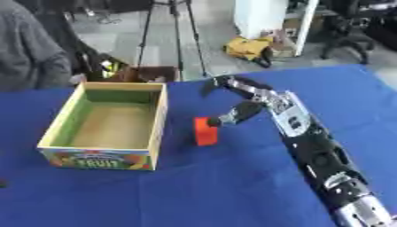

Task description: Pick up objects on the table and place them in the box.

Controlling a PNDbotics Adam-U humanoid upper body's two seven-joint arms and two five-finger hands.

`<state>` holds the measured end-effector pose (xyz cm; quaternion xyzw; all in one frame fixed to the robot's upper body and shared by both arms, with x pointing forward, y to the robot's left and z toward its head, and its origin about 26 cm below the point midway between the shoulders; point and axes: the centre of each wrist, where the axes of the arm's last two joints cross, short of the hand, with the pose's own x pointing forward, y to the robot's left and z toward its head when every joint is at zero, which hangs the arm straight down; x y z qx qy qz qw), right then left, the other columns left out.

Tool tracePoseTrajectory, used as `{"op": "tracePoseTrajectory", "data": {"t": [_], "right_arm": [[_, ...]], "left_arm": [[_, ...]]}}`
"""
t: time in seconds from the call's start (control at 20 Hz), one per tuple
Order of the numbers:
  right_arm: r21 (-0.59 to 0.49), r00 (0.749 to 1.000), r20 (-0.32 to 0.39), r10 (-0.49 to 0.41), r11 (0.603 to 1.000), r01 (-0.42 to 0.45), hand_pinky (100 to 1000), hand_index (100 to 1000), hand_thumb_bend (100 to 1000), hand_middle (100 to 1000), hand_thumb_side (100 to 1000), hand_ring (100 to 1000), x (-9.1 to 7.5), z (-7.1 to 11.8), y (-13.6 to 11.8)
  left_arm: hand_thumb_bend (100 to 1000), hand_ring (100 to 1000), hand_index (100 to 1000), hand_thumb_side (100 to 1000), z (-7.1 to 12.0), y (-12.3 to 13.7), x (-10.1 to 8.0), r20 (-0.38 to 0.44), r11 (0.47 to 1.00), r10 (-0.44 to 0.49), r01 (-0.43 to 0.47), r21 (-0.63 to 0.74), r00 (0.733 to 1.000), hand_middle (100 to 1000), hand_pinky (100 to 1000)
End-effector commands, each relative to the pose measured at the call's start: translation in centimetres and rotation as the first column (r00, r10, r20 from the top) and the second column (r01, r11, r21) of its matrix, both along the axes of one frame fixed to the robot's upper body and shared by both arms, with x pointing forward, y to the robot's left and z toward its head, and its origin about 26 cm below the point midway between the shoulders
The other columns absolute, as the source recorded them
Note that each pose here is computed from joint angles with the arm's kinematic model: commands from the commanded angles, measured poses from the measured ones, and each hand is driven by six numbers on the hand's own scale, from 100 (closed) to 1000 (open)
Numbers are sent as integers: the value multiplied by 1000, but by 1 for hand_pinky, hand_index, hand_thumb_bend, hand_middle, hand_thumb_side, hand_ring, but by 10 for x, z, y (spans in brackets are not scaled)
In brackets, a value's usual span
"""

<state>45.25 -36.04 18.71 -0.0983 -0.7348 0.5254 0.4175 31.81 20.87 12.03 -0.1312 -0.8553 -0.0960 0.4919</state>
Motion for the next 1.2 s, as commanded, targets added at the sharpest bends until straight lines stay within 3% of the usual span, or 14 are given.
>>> {"op": "tracePoseTrajectory", "data": {"t": [0.05,0.7,1.2], "right_arm": [[-47,999,42,32,998,-30,1000,785,662,846,505,894,2,16,-4],[-73,999,15,33,997,-32,1000,812,674,882,516,922,4,12,-4],[-131,999,-35,7,991,-11,1000,814,682,886,518,927,6,-4,-5]], "left_arm": [[604,842,591,782,5,1,-1,18,1000,-14,13,15,1000,416,519],[610,845,592,782,4,1,-1,15,1000,-13,12,12,1000,421,519],[612,847,592,782,3,1,-1,12,1000,-14,14,10,1000,422,519]]}}
